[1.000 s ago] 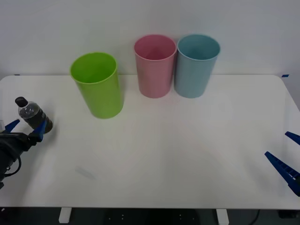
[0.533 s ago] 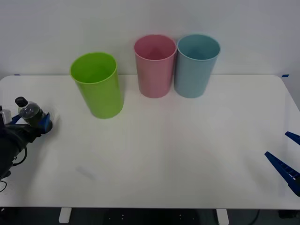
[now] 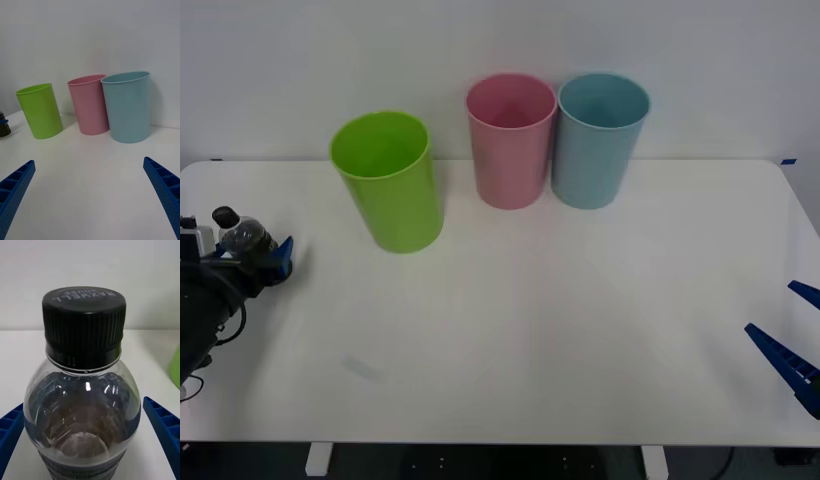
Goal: Grasp the object on the table and drop it into the matching bin: aluminum can to the light blue bin, PET bottle to the pink bin.
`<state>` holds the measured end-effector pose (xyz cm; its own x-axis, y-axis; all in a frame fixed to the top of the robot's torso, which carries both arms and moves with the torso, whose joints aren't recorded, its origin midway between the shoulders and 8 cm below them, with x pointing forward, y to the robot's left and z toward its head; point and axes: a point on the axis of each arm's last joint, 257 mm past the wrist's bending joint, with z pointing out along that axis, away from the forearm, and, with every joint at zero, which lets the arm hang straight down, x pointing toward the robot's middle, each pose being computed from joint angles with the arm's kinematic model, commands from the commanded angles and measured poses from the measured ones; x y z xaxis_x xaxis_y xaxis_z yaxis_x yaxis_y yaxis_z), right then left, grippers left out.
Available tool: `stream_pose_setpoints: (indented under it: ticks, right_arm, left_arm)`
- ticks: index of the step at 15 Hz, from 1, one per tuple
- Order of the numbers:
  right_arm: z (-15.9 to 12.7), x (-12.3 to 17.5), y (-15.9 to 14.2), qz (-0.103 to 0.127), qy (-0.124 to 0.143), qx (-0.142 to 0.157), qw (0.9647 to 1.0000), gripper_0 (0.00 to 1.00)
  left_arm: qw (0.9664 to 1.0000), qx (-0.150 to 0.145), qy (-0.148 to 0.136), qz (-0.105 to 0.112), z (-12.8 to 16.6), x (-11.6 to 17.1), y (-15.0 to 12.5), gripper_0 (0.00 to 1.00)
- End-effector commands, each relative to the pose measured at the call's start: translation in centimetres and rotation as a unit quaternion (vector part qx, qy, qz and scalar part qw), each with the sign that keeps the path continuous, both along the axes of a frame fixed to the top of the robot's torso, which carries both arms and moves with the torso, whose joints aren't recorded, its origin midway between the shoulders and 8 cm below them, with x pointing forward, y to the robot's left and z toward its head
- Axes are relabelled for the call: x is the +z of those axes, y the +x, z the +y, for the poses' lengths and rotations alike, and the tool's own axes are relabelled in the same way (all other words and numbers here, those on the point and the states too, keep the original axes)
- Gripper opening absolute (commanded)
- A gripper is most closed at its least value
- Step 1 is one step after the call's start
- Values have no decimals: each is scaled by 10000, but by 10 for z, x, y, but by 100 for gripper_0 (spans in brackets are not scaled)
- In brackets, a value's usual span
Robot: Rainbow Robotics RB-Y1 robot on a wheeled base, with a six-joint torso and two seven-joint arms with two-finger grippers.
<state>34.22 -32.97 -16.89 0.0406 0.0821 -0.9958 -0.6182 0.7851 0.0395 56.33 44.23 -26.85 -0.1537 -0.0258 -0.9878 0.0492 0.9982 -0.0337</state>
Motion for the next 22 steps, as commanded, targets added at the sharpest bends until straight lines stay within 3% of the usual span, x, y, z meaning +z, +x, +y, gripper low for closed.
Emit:
stream_pose_setpoints:
  ticks: [1, 2, 3, 10, 15, 19, 22]
  right_arm:
    - [0, 0, 0, 0, 0, 0, 10000, 100]
    - [0, 0, 0, 0, 0, 0, 10000, 100]
    - [0, 0, 0, 0, 0, 0, 10000, 100]
    - [0, 0, 0, 0, 0, 0, 10000, 100]
    - [0, 0, 0, 0, 0, 0, 10000, 100]
    - [0, 0, 0, 0, 0, 0, 10000, 100]
    - [0, 0, 0, 0, 0, 0, 10000, 100]
  left_arm:
    - [10000, 3, -5, -9, 0, 1, 1, 89]
    - [10000, -4, -5, -14, 0, 1, 1, 22]
    - [10000, -14, 23, -9, -1, 1, 1, 1]
    - [10000, -28, 20, -17, -2, 0, 0, 0]
    - [9996, -266, -105, -59, -2, 6, -8, 0]
    - [9981, -544, -192, -219, -2, 24, -20, 0]
    - [9963, -668, -293, -459, -8, 44, -32, 0]
